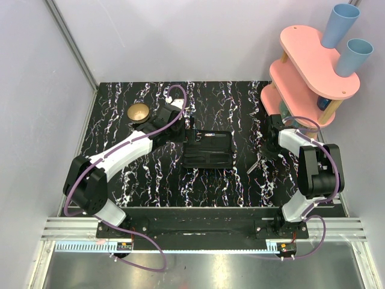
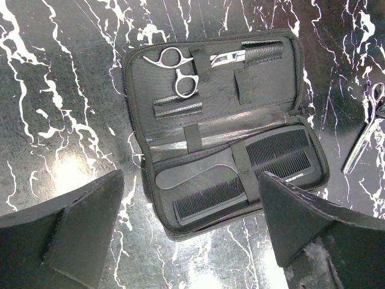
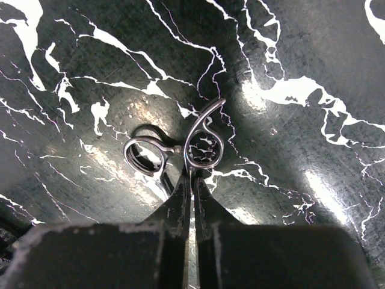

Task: Sort the hair-cutting tools
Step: Pick up the scissors from the center of the board.

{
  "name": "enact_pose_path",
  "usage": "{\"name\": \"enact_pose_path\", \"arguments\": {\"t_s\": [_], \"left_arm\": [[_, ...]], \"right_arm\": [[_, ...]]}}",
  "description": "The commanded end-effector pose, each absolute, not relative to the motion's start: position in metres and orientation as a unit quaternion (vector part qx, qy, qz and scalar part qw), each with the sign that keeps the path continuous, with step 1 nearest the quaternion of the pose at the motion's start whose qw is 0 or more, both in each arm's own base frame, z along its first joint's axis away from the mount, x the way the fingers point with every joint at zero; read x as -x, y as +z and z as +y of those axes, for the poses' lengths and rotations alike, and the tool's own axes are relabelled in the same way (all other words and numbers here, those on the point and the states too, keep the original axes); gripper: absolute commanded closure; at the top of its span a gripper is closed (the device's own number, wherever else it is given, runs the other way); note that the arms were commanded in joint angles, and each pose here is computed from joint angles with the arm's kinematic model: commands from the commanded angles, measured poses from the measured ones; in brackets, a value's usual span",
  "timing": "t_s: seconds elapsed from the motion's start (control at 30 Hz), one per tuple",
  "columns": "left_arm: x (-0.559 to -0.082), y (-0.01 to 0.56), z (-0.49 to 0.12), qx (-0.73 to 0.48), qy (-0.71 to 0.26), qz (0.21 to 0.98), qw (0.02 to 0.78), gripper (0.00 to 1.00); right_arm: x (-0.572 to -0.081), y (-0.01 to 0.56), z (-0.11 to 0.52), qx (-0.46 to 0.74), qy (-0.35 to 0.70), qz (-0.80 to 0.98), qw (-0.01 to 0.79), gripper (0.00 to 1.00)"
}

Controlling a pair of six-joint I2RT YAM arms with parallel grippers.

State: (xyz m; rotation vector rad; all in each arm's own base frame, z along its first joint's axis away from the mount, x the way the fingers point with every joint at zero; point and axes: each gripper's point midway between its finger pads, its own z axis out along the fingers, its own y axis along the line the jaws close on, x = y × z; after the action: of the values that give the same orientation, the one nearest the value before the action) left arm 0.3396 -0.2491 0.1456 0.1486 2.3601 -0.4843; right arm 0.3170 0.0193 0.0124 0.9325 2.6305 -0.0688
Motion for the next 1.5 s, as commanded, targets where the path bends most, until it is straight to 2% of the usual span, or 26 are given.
{"name": "enact_pose_path", "arguments": {"t_s": [0.0,0.3,0.7,0.83,1.07,1.47], "left_arm": [[-0.346,0.167,-0.255,-0.061,-0.210,0.898,0.381,0.01],[-0.337,0.176,-0.270,-0.068,-0.262,0.887,0.373,0.01],[-0.319,0.220,-0.313,-0.105,-0.411,0.822,0.382,0.01],[-0.318,0.227,-0.332,-0.120,-0.459,0.798,0.372,0.01],[-0.321,0.217,-0.357,-0.152,-0.461,0.801,0.351,0.01],[-0.308,0.236,-0.382,-0.189,-0.530,0.756,0.335,0.01]], "right_arm": [[-0.329,0.020,0.032,-0.330,0.019,0.926,0.181,1.00],[-0.359,0.118,0.054,-0.320,0.126,0.893,0.291,1.00],[-0.370,0.213,0.104,-0.278,0.293,0.851,0.335,1.00],[-0.365,0.226,0.129,-0.262,0.327,0.844,0.333,1.00],[-0.361,0.249,0.163,-0.246,0.365,0.830,0.343,1.00],[-0.366,0.256,0.189,-0.222,0.377,0.832,0.342,1.00]]}}
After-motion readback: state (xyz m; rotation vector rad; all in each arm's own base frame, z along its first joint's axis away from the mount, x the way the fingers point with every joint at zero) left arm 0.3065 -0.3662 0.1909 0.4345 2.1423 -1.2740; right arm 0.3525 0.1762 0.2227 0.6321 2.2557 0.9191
